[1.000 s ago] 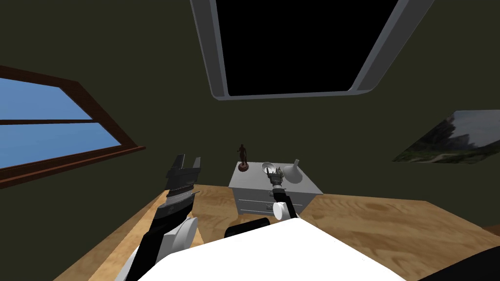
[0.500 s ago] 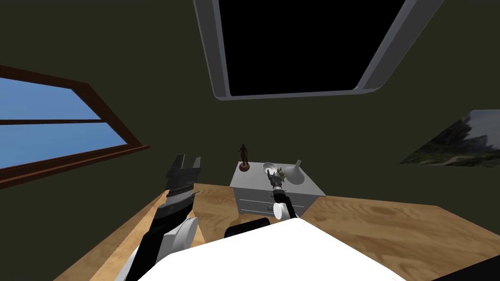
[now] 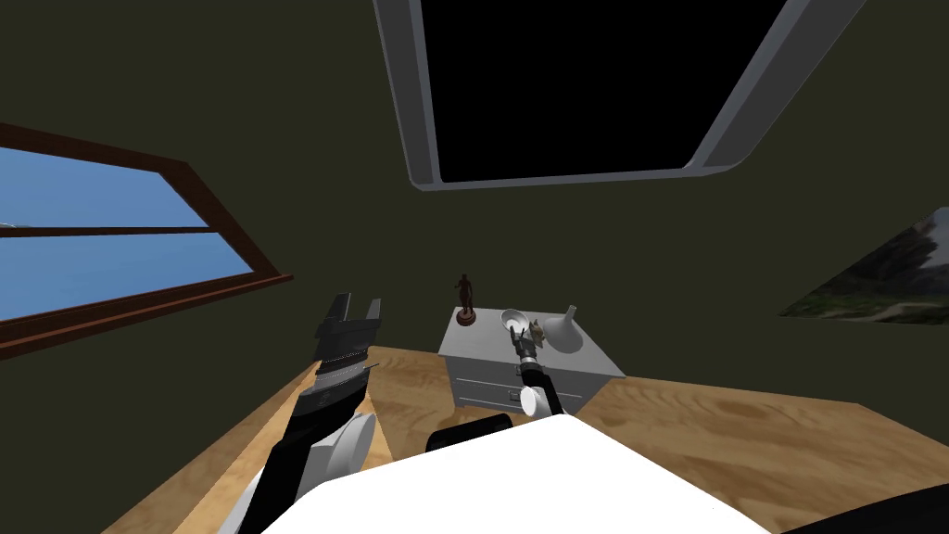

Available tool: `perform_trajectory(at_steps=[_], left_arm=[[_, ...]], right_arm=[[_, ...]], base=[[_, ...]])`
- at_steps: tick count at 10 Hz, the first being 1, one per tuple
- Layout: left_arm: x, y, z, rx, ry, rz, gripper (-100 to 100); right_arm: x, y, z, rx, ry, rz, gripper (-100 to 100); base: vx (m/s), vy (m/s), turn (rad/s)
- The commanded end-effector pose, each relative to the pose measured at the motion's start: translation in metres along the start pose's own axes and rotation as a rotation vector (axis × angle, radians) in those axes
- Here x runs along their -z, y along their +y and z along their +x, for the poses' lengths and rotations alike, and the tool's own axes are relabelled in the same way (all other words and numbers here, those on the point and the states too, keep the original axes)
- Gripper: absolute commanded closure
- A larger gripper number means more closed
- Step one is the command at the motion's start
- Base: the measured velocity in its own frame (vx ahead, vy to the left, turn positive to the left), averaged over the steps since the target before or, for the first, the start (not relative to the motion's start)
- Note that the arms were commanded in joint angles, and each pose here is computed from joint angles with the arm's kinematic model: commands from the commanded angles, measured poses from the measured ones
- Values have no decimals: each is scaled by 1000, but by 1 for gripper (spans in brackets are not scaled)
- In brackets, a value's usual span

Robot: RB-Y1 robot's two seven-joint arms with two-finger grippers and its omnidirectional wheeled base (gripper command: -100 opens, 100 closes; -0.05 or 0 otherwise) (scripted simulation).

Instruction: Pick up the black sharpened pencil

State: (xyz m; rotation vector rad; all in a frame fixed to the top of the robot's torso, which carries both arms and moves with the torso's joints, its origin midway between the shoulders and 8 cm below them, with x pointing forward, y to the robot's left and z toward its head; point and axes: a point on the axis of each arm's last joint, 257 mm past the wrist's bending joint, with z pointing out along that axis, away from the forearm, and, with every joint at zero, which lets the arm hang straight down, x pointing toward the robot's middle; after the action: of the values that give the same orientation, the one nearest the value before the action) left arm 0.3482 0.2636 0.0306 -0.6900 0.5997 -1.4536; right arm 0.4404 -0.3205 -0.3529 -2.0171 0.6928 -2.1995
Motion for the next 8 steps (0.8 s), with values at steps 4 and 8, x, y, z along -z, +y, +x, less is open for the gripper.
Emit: perform_trajectory(at_steps=[4,8], left_arm=[[0,0,0,0,0,0,0],[0,0,0,0,0,0,0]], right_arm=[[2,26,-16,-65,-34,-46,-100],[20,39,-5,-98,12,-120,-100]], base=[[3,5,29],[2,-26,199]])
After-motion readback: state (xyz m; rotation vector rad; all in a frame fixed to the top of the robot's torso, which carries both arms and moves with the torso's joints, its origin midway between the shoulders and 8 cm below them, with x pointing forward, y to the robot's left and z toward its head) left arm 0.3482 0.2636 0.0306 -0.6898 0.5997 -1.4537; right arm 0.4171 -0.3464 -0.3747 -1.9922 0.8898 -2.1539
